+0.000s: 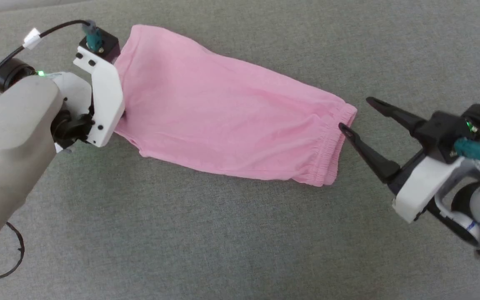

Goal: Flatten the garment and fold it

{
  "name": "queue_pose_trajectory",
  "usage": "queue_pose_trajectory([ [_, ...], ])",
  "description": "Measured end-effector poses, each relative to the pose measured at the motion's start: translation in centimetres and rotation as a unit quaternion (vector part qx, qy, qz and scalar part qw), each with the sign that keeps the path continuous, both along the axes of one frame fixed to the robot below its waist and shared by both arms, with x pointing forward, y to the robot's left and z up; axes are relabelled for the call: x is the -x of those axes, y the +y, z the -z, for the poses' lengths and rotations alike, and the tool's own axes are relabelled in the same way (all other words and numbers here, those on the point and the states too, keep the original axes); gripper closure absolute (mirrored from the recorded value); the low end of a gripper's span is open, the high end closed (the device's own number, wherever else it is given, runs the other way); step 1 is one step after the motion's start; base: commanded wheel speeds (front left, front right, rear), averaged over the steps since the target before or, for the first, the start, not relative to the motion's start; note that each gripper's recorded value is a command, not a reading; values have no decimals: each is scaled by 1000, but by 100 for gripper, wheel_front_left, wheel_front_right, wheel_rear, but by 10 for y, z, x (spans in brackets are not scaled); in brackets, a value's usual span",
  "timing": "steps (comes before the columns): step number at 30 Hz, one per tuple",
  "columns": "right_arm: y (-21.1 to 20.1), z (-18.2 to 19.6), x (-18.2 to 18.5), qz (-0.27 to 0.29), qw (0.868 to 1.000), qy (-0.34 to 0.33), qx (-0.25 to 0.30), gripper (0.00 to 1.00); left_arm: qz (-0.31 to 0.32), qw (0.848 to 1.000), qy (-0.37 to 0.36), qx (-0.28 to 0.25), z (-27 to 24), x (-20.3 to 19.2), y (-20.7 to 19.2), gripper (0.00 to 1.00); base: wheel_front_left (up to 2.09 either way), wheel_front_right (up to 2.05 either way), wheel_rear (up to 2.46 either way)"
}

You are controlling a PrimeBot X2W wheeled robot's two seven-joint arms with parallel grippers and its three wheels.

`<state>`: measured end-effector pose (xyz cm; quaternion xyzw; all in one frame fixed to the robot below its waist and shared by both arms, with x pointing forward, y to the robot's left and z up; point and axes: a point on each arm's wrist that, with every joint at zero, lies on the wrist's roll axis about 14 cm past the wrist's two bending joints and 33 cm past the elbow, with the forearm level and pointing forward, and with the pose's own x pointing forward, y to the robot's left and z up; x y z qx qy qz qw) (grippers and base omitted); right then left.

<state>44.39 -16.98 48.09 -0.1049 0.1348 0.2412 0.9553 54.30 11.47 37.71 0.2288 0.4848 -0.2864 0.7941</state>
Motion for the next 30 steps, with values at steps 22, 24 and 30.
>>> queue_pose_trajectory([
  [22, 22, 61, 23, -26, 946, 323, 29, 0, 13, 997, -52, 61, -19, 10, -16, 100, 0, 0, 0],
  [24, 25, 76, 24, -22, 940, 341, 27, 0, 12, 997, -51, 64, -14, 10, -16, 100, 0, 0, 0],
  [30, 32, 110, 23, -13, 931, 365, 26, 0, 2, 996, -50, 70, -7, 7, -11, 100, 0, 0, 0],
])
